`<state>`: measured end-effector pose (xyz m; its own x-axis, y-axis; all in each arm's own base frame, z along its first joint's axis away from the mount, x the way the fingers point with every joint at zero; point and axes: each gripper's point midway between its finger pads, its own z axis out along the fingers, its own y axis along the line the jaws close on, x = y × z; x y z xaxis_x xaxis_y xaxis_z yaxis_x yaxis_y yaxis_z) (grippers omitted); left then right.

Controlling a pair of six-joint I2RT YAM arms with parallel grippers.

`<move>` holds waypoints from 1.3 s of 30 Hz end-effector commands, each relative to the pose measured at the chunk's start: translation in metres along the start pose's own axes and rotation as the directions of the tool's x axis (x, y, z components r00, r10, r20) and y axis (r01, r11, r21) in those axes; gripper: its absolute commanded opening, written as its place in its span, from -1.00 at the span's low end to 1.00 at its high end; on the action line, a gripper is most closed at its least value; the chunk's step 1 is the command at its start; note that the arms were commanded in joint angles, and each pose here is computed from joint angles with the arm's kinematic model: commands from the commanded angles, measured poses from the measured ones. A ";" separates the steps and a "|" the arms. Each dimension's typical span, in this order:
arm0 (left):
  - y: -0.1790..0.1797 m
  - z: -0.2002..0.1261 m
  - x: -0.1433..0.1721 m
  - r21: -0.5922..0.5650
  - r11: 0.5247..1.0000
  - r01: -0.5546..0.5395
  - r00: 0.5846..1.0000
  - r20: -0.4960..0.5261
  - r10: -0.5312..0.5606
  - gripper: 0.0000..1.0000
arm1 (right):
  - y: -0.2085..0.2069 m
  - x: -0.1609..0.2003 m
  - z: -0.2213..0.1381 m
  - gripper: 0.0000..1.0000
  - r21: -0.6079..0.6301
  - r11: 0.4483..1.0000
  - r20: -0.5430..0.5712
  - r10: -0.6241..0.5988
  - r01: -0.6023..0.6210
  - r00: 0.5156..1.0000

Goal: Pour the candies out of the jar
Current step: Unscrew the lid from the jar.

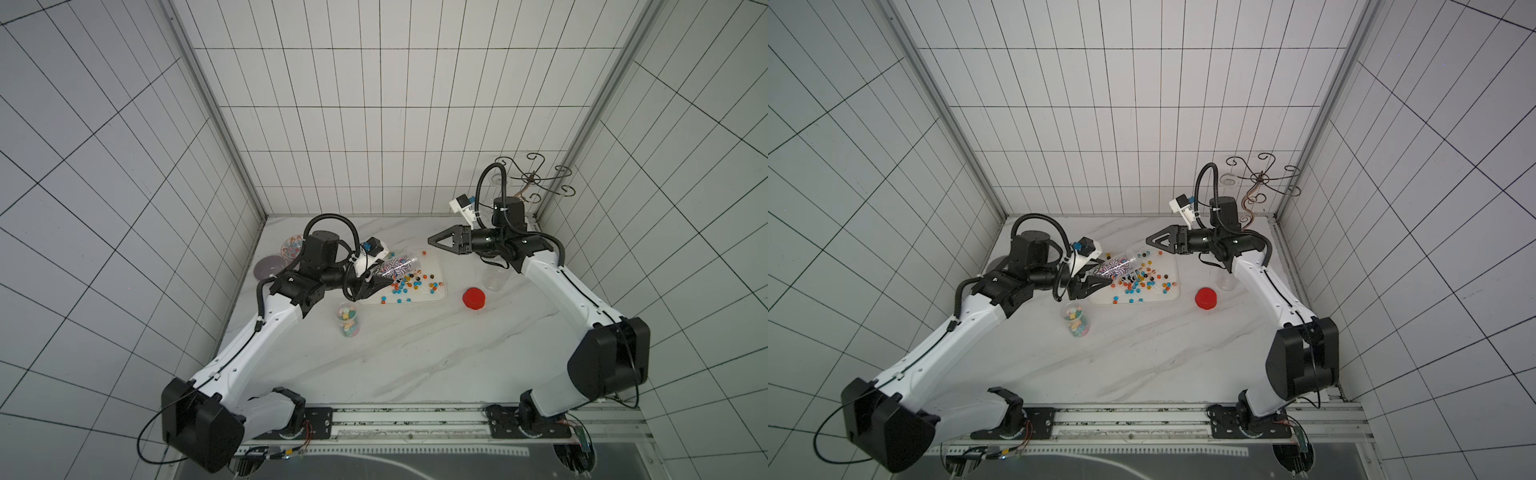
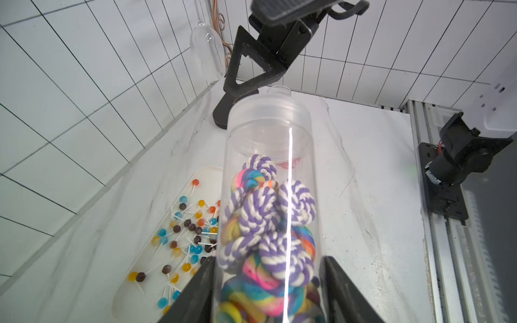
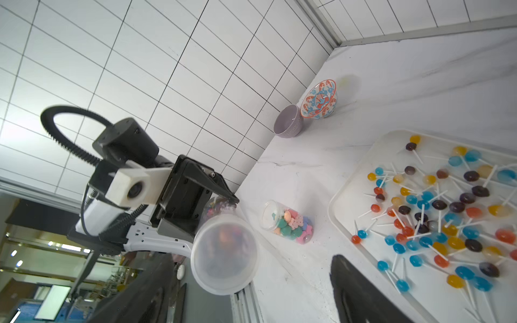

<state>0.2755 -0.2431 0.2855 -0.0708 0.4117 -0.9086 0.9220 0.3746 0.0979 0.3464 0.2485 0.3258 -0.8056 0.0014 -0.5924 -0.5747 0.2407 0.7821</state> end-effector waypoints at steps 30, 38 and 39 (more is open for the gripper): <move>0.015 0.005 -0.005 -0.146 0.984 -0.104 0.995 -0.029 0.100 0.10 | 0.020 0.036 0.048 0.66 -0.081 0.992 -0.188 0.076 -0.093 0.979; 0.012 0.008 -0.003 -0.119 0.989 -0.091 0.996 -0.034 0.088 0.10 | 0.029 0.024 0.052 0.56 -0.121 0.992 -0.156 0.013 -0.032 0.988; 0.012 0.009 -0.003 -0.116 0.989 -0.089 0.996 -0.035 0.085 0.10 | 0.030 0.023 0.052 0.54 -0.125 0.992 -0.152 0.005 -0.025 0.988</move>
<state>0.2905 -0.2400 0.2712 -0.0462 0.5015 -0.8639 0.8676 0.4488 0.2141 0.3121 0.2986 0.2860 -0.8849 -0.1597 -0.4376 -0.4622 0.1825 0.8678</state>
